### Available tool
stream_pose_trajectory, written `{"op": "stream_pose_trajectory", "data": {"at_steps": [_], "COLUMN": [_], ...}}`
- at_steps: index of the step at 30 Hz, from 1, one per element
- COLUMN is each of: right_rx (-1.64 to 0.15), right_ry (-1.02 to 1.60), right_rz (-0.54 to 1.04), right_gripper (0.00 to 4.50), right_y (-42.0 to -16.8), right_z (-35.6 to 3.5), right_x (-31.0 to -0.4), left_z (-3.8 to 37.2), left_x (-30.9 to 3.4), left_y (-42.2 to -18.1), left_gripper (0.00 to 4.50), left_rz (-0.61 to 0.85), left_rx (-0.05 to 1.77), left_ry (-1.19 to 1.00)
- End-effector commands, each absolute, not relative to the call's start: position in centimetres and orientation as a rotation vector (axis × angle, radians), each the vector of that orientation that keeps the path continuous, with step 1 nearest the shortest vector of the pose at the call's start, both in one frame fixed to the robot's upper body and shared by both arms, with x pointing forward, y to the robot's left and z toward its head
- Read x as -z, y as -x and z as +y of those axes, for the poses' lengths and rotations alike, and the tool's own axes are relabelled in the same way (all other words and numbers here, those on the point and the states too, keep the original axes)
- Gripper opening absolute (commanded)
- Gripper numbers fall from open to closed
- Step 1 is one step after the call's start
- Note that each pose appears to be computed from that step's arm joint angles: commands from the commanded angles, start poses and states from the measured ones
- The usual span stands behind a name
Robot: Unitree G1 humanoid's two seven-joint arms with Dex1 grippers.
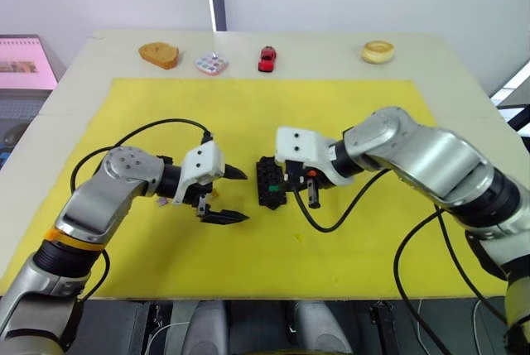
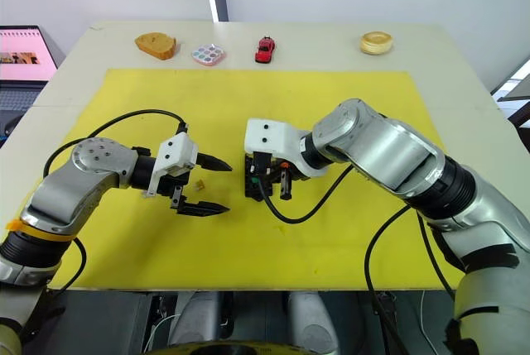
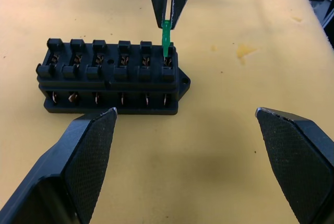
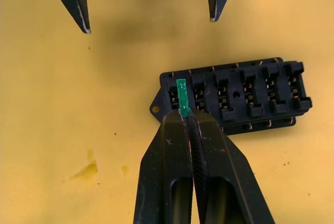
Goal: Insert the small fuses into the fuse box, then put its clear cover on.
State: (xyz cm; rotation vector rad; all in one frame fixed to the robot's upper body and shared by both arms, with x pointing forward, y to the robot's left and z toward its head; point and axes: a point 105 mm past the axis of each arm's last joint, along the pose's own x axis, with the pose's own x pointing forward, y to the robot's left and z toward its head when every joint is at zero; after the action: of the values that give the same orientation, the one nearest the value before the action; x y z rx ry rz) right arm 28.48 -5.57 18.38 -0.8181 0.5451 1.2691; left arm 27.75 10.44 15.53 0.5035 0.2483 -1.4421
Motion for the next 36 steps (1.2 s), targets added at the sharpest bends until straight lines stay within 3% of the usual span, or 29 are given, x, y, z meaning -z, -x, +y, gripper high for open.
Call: {"op": "stream_pose_trajectory", "data": {"at_steps": [1, 36], "right_rx": [-1.286, -1.289], "right_ry": [0.829, 0.866], "right_rz": [0.511, 0.524], "right_gripper": [0.00, 0.00], "right_y": [-28.4, -28.7], "right_z": [-5.3, -5.5], "right_x": [-18.9, -17.2], "left_z": [10.1, 10.3], "left_x": [-15.8, -15.8], "left_y": [-27.4, -27.4], "left_gripper": [4.46, 4.46], "left_rz": [0.227, 0.228], "left_rx": [1.455, 1.441], "left_ry": [-0.528, -0.532]}}
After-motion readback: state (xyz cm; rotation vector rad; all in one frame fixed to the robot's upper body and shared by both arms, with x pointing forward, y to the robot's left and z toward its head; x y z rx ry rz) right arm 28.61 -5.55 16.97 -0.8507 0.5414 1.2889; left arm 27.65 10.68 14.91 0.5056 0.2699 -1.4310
